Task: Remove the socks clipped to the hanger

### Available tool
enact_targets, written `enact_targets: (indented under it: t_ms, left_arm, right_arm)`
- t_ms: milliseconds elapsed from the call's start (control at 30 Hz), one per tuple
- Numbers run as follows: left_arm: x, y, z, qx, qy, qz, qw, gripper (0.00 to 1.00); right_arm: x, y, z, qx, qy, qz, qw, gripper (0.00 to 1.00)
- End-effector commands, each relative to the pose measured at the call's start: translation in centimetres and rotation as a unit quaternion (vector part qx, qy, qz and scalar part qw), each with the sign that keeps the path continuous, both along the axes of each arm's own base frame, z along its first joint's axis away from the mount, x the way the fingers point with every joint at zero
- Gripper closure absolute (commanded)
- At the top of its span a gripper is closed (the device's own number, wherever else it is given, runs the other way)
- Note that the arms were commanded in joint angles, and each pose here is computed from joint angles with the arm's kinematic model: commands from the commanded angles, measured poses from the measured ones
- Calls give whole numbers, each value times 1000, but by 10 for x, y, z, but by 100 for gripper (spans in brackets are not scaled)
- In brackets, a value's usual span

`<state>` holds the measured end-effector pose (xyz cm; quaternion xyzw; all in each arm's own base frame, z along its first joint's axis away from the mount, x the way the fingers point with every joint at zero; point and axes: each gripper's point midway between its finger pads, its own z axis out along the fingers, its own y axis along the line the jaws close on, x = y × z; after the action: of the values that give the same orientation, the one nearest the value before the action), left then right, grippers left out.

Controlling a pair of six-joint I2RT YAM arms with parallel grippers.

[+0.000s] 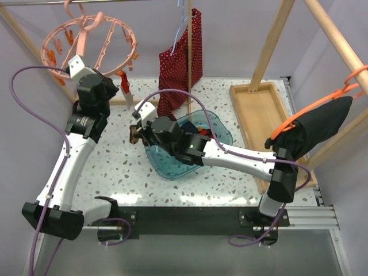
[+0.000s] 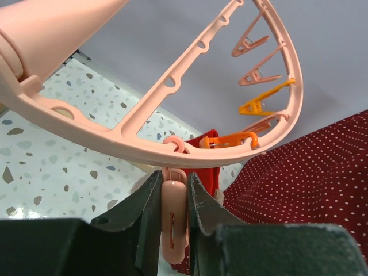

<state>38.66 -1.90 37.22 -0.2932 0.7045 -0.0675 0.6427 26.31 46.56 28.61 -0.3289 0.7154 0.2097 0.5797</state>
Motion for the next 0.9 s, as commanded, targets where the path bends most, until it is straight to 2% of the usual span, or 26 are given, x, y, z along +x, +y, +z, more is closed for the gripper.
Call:
enact_targets:
  t_ms: [0,200,533,767,800,867]
  left_arm:
    - [-4,-9,24,2,-40,-33,999,100]
    - [-10,-20,27,15,-50,-74,996,100]
    - [-16,-37,36,34,-62,-132,989,100]
    - [-19,-56,38,38,-67,-187,979,100]
    - [-18,-57,38,38,-67,-194,978,100]
    - [-20,-65,39,39,-67,-215,973,100]
  right_arm:
    - [1,-34,40,31,-30,-44,998,100]
    - [10,-81,25,-20,-41,-92,995,100]
    - [45,-161,-5,-4,45,-159,986,100]
    - [55,-191,-35,-38,101,-198,974,100]
    - [54,-195,-43,-48,112,-202,972,94]
    - [55,-198,-52,-54,135,-195,970,88]
